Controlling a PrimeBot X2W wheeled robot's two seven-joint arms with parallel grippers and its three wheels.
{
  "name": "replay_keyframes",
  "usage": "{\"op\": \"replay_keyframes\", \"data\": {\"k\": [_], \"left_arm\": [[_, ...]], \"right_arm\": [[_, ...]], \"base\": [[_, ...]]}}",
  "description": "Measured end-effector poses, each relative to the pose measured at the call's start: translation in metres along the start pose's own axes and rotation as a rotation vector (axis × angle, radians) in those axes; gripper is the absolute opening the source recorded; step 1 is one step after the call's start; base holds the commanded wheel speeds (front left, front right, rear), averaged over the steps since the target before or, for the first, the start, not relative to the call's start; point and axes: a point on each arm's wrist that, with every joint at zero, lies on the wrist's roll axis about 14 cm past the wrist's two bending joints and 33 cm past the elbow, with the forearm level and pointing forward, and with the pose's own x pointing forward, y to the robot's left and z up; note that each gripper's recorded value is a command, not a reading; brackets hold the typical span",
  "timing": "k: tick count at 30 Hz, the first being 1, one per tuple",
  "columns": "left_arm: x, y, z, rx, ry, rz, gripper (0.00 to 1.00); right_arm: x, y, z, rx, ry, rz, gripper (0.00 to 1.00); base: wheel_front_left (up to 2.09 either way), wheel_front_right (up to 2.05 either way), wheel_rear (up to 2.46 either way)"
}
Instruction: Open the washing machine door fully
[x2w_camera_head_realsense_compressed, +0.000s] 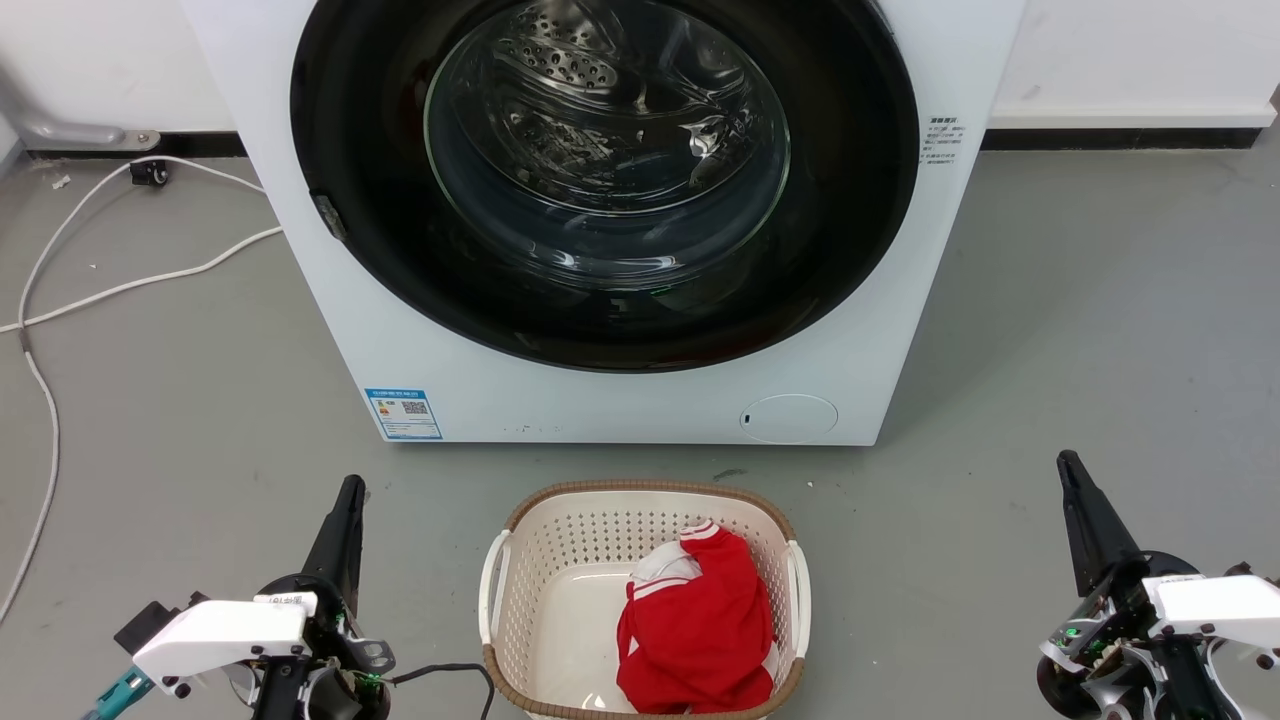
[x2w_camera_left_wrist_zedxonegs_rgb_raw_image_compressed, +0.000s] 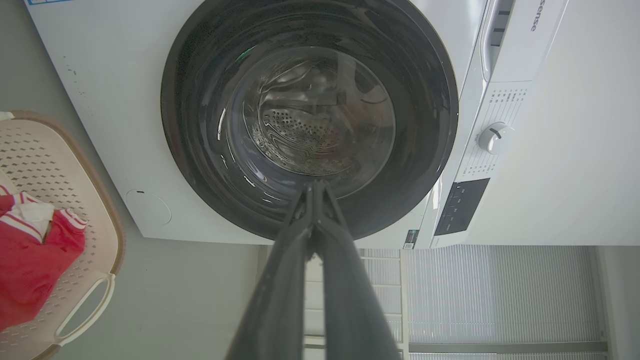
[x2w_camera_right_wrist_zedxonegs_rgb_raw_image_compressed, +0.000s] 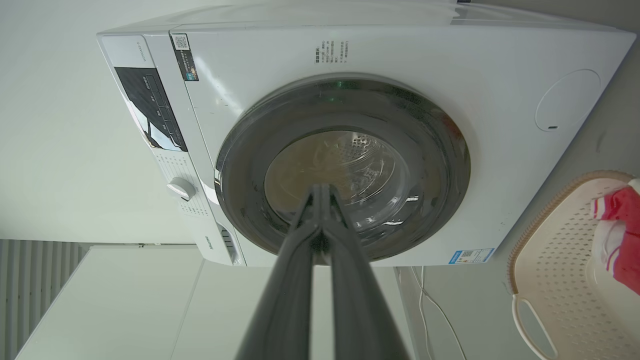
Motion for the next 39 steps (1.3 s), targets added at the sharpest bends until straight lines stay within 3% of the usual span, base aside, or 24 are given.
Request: {"op": "replay_keyframes", "data": {"k": [19, 20, 24, 39], "left_arm": [[0.000, 0.000, 0.000, 0.000, 0.000, 0.000, 0.00], [0.000, 0.000, 0.000, 0.001, 0.000, 0.000, 1.00], [-0.011, 0.024, -0.003, -0.006, -0.002, 0.072, 1.00], [-0.006, 0.001, -0.012, 0.048, -0.018, 0.001, 1.00]], "right_arm": [[0.000, 0.000, 0.000, 0.000, -0.001, 0.000, 0.00], [0.000, 0.000, 0.000, 0.001, -0.001, 0.000, 1.00], [-0.012, -0.025, 0.001, 0.006, -0.010, -0.073, 1.00], [-0.012, -0.008, 0.003, -0.051, -0.060, -0.020, 1.00]], "base": [[0.00, 0.00, 0.00], [0.00, 0.00, 0.00], [0.00, 0.00, 0.00], [0.00, 0.00, 0.00]]}}
